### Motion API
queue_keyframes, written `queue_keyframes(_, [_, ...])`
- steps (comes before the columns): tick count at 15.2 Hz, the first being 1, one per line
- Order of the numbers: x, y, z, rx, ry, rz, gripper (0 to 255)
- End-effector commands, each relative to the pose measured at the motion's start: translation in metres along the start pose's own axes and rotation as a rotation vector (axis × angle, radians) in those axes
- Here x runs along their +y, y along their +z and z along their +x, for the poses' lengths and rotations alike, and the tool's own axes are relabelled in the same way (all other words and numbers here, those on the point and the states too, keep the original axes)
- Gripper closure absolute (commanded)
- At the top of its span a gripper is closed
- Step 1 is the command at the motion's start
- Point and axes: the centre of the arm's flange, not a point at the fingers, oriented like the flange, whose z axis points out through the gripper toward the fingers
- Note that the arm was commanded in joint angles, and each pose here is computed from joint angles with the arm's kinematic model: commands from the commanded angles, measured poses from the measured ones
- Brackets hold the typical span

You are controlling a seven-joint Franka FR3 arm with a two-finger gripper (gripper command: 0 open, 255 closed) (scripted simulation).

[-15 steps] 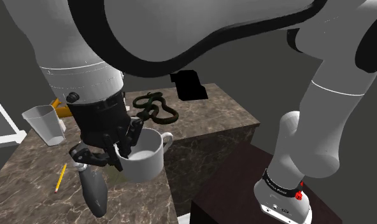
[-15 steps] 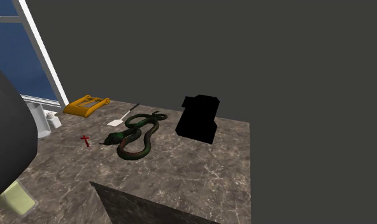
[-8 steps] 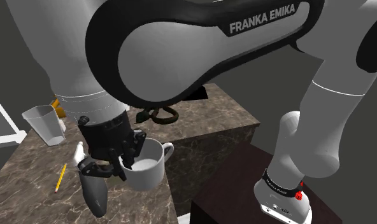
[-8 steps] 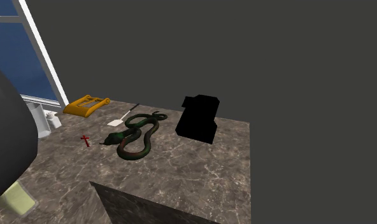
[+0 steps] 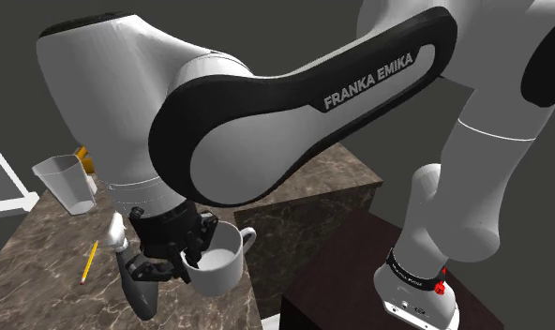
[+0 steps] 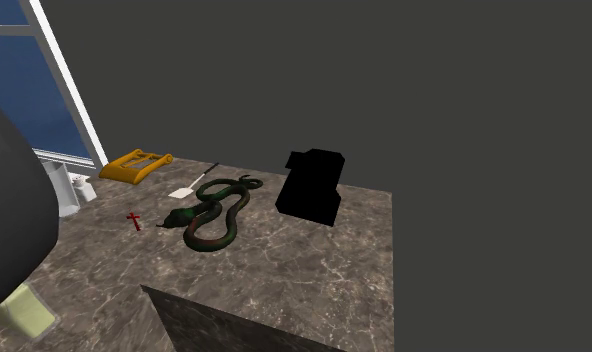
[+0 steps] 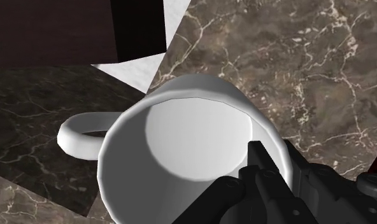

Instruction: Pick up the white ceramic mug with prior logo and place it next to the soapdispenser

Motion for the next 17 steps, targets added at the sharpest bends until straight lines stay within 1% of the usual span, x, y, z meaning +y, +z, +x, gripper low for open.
queue_keyframes(1, [0.001,0.011,0.002,0.000,0.000,0.000,255])
queue_keyframes(17, [-0.003,0.095,0.003,0.000,0.000,0.000,255])
